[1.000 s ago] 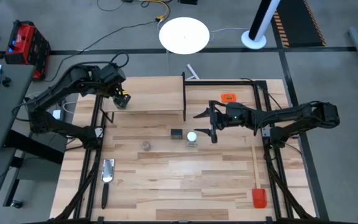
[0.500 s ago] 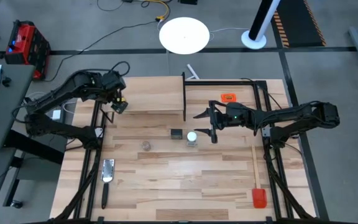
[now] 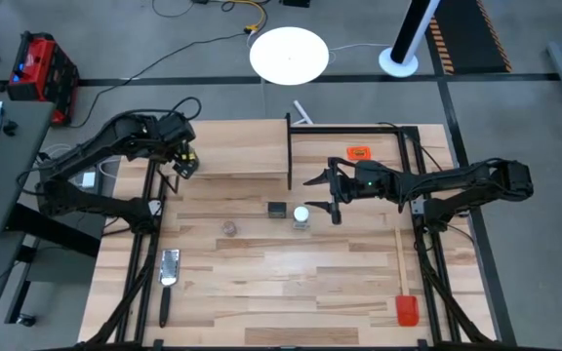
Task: Shelf spices
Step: Remove the green seasoning bottle from the shelf
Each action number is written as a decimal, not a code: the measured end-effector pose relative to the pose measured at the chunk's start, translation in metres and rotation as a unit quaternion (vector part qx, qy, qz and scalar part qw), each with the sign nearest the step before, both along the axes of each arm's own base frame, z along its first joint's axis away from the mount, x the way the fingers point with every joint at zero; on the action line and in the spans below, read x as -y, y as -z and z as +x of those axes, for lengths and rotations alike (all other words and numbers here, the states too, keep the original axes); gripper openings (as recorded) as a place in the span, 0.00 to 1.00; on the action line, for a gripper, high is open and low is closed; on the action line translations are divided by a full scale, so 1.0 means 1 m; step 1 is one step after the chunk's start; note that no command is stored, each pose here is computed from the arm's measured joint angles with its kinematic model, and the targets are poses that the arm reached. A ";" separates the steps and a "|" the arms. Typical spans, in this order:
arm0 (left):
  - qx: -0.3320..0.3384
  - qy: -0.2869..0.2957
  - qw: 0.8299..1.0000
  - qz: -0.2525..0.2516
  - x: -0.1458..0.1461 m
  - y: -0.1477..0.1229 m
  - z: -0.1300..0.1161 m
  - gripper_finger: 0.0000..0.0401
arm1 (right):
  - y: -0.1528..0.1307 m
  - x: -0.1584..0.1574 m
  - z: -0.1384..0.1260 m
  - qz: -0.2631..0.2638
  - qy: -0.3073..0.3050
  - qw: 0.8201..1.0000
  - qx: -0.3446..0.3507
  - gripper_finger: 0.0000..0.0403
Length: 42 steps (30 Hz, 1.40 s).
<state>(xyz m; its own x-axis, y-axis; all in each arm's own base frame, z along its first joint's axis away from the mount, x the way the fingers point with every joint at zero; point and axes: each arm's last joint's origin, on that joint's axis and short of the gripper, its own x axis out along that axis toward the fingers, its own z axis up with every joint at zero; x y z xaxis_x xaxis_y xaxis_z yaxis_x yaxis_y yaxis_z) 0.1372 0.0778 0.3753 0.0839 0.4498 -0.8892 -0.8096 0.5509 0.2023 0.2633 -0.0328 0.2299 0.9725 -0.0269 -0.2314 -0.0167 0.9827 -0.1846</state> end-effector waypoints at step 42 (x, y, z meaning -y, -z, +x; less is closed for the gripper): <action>0.009 0.021 1.000 0.007 -0.017 0.007 0.025 0.65 | 0.000 0.001 0.000 0.003 0.002 1.000 0.000 0.65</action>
